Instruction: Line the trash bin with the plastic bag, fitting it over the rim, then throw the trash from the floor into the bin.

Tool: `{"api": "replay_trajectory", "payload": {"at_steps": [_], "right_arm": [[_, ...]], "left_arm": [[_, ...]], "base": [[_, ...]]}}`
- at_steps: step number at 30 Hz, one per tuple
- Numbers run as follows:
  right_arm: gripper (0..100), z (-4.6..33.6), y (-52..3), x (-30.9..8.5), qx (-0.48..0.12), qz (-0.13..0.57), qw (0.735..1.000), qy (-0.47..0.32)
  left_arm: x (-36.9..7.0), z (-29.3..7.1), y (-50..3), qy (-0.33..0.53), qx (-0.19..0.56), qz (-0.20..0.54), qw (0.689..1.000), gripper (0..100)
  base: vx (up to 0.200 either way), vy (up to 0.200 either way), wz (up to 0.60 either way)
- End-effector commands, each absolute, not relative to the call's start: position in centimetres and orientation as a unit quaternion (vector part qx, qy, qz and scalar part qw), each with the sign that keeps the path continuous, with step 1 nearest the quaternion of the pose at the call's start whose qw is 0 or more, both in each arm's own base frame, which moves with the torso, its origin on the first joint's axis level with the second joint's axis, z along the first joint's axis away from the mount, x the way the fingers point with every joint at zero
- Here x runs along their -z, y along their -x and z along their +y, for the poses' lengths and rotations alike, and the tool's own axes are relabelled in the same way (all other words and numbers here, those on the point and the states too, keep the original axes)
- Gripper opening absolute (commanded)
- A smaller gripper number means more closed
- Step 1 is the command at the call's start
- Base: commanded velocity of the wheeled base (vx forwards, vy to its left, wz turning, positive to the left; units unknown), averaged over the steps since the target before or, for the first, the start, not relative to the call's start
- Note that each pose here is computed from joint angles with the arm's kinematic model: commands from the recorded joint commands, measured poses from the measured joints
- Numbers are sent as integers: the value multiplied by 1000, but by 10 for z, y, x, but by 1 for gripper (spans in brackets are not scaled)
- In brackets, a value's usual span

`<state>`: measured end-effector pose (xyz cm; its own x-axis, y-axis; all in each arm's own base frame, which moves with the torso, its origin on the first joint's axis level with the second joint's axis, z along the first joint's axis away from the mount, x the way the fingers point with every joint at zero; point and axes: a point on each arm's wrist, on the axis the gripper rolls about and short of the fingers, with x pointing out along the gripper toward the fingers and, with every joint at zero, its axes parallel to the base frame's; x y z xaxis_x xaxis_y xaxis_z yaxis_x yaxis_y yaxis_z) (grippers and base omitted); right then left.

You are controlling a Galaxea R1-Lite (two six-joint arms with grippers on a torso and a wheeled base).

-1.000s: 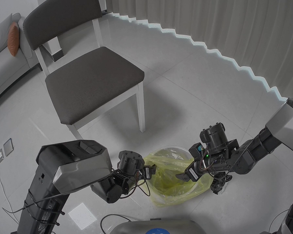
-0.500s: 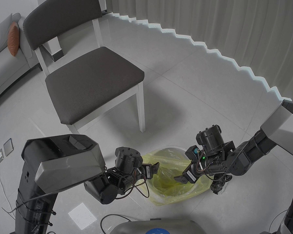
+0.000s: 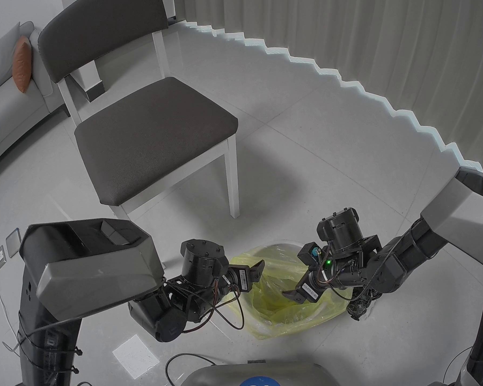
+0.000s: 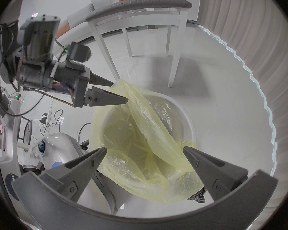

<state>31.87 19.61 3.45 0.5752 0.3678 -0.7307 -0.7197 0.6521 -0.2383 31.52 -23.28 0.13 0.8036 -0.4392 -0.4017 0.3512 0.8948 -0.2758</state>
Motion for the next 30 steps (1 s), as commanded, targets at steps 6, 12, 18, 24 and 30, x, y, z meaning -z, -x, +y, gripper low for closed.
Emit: {"api": "replay_trajectory", "payload": {"at_steps": [6, 12, 18, 24, 30], "right_arm": [[100, 205, -329, -5, -331, 292, 838, 320], [100, 202, -337, 12, -330, 277, 837, 339], [0, 199, -345, 18, -321, 253, 842, 352], [0, 200, -348, 15, -318, 248, 845, 351], [0, 198, -353, 10, -301, 241, 852, 354]], "left_arm": [[-34, -231, -309, 104, 222, 195, 950, 100], [-39, -231, -308, 102, 222, 187, 951, 100], [-38, -234, -305, 102, 227, 185, 951, 100], [-36, -229, -304, 99, 225, 180, 953, 100], [-39, -229, -302, 100, 228, 172, 953, 100]], "base": [[0, 0, 0], [0, 0, 0], [0, 0, 0], [0, 0, 0], [0, 0, 0]]}}
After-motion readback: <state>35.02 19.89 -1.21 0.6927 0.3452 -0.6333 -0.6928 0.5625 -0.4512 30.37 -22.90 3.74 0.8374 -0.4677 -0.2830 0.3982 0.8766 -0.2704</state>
